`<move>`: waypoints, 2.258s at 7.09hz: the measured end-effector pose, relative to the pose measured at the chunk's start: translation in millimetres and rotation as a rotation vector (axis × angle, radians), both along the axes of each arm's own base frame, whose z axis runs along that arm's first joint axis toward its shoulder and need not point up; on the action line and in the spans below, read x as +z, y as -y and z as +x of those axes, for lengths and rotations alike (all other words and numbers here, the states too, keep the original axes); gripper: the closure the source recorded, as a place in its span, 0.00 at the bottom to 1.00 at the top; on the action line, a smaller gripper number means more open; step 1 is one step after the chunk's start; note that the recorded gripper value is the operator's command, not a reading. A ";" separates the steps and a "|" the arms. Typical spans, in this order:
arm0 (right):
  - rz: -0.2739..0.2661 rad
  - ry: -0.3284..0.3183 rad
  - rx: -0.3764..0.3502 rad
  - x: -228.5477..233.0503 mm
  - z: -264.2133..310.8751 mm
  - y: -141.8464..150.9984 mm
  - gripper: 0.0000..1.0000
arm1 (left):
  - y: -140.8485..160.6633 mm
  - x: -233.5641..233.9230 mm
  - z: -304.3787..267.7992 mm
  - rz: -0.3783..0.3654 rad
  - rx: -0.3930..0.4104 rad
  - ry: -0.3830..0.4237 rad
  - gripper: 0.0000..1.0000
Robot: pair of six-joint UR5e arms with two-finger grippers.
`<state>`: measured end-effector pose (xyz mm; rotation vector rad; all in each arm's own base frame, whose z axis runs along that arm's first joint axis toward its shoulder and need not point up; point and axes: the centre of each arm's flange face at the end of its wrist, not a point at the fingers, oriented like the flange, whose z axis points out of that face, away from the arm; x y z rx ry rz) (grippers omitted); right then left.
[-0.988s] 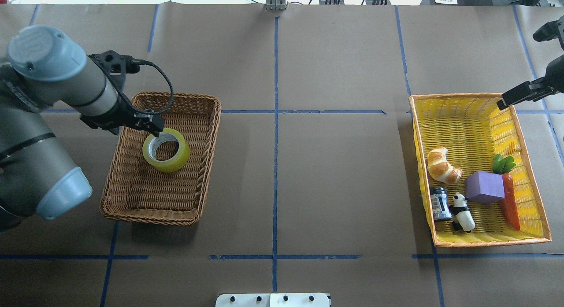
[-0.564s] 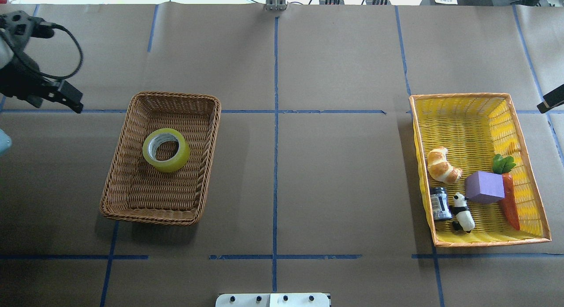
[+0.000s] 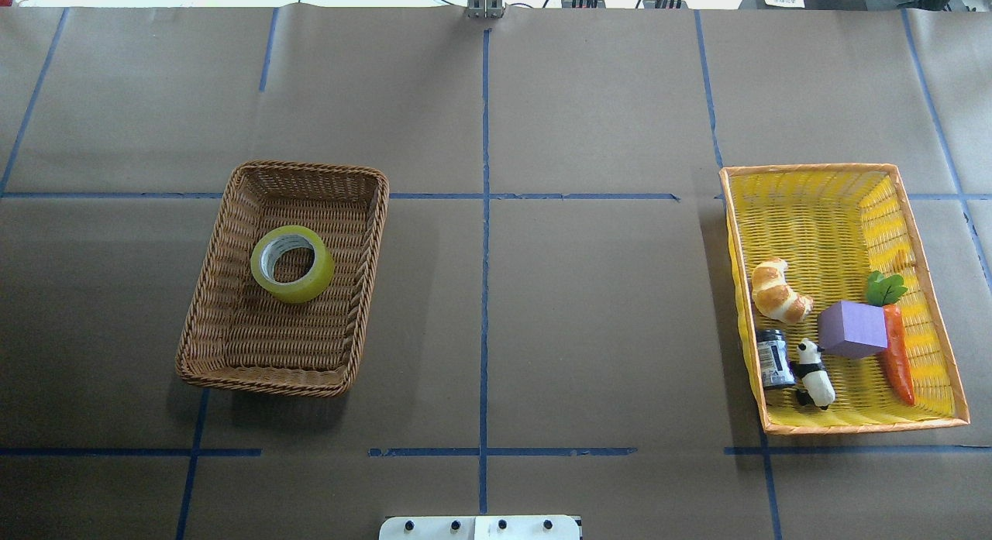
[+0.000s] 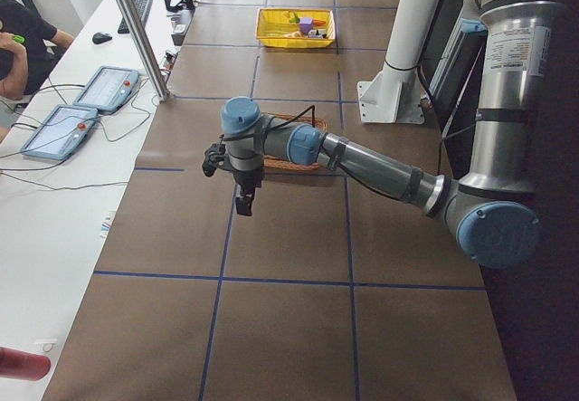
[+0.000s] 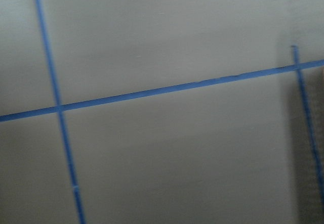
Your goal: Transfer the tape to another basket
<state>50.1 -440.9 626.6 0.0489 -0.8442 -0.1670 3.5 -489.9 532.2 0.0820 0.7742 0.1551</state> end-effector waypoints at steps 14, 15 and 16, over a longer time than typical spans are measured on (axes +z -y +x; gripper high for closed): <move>-0.075 0.005 0.095 20.3 25.8 11.0 0.00 | -46.9 134.0 -67.2 -0.104 -0.019 -0.038 0.00; -0.075 0.002 0.100 20.7 27.9 10.6 0.00 | -46.2 133.3 -67.2 -0.102 -0.019 -0.038 0.00; -0.072 0.001 0.108 20.4 31.4 10.3 0.00 | -45.2 131.8 -67.2 -0.099 -0.019 -0.038 0.00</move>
